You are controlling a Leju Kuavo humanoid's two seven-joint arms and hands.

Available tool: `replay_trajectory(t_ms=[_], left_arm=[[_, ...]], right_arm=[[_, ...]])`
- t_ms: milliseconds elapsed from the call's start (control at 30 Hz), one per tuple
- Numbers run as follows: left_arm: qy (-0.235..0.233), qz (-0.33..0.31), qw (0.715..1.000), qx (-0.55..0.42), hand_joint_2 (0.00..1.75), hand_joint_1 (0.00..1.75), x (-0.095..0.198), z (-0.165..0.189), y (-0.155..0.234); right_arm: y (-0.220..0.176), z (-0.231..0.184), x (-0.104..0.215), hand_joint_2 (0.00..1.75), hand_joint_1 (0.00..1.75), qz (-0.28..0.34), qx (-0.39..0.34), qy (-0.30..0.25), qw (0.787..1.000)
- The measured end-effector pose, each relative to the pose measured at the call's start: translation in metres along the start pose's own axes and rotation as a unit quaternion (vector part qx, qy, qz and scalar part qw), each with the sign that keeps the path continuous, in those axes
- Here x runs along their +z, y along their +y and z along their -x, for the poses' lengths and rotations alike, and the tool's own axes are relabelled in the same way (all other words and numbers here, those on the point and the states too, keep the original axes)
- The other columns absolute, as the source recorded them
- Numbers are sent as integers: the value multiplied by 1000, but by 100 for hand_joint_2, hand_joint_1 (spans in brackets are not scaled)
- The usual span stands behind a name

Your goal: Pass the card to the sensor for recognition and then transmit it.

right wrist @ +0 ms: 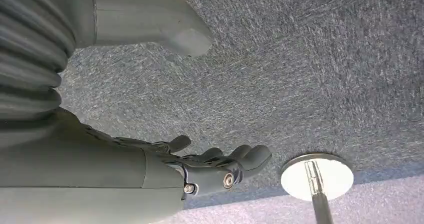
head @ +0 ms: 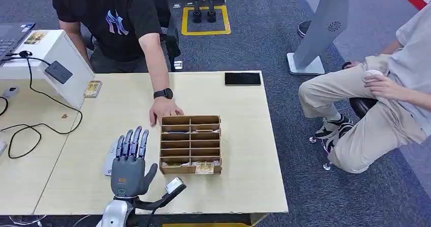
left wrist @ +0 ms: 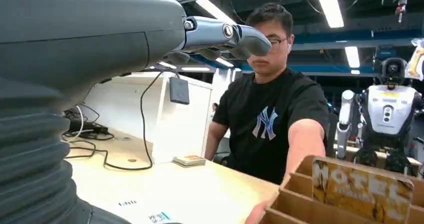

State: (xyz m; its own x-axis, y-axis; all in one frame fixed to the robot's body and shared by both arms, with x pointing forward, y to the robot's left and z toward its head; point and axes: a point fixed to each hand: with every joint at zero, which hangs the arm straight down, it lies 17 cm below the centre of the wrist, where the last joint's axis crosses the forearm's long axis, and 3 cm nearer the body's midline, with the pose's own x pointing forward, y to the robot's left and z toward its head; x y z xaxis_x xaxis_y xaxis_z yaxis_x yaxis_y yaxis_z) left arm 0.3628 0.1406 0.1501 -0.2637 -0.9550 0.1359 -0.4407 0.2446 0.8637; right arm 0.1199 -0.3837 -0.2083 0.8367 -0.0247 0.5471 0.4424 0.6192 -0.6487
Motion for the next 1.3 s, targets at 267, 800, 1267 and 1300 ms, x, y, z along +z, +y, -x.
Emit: replay_trajectory(t_ms=[267, 800, 1267, 1300], left_arm=[[-34, -15, 999, 17, 175, 175, -3, -16, 13], [-60, 17, 998, -1, 175, 175, 13, -13, -8], [-55, 40, 998, -11, 175, 0, 22, -6, -25], [-54, 40, 998, -10, 175, 0, 22, -7, -25]], right_arm=[[0, -3, 0, 175, 0, -2, 5, -10, 1000], [1, -4, 0, 175, 0, -2, 3, -13, 1000], [0, -1, 1, 175, 0, 0, -2, -5, 1000], [0, 0, 1, 175, 0, 0, -2, -4, 1000]])
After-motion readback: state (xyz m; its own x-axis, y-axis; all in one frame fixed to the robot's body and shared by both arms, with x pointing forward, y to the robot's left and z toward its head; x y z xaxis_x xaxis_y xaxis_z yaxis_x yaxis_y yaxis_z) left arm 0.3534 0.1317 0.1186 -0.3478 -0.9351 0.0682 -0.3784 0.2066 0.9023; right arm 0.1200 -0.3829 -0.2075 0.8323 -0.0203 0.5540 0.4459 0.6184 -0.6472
